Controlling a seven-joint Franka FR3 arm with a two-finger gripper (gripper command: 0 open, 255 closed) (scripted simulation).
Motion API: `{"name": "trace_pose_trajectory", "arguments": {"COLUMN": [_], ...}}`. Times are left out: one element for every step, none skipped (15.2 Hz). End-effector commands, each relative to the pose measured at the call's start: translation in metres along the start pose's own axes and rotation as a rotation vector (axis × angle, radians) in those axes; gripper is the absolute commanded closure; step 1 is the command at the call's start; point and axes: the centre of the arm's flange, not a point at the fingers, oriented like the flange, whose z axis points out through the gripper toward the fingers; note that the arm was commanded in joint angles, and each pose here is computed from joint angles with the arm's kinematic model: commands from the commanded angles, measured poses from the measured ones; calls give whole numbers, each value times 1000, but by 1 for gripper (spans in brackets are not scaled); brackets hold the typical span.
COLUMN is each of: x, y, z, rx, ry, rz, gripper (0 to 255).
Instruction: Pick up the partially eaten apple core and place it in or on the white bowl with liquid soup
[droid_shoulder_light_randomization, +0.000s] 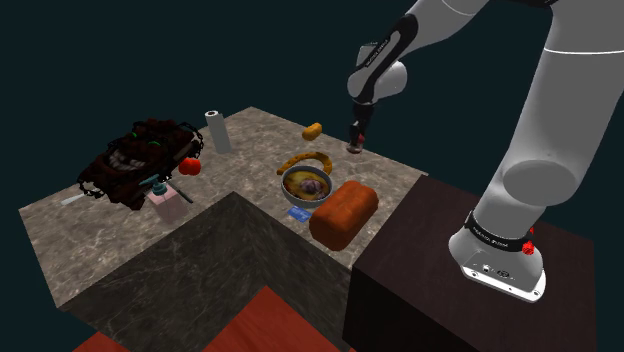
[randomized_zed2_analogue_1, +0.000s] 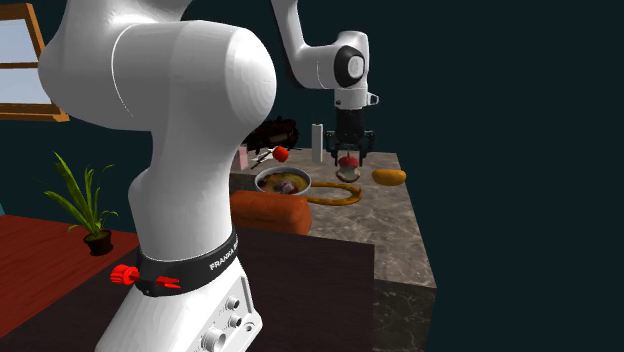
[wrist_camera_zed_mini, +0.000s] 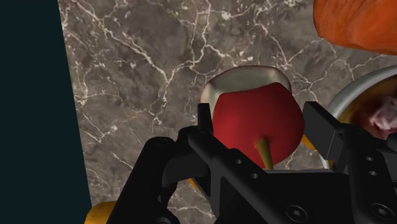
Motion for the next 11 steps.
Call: {"name": "trace_pose_trajectory", "arguments": {"x": [1, 1, 2, 2, 2, 3, 3, 8, 13, 18, 24], "y": [0, 0, 0, 0, 0, 0, 0, -12, -24, -36, -48], "z": [-10, -15, -20, -25, -31, -36, -37, -38, -38, -39, -39], "rx": [0, 0, 0, 0, 0, 0, 0, 0, 0, 0, 0], "ry": [0, 0, 0, 0, 0, 0, 0, 0, 0, 0, 0], "rz": [0, 0, 0, 0, 0, 0, 0, 0, 0, 0, 0], "gripper": [255, 255, 255, 255, 255, 255, 255, 255, 255, 255, 255]}}
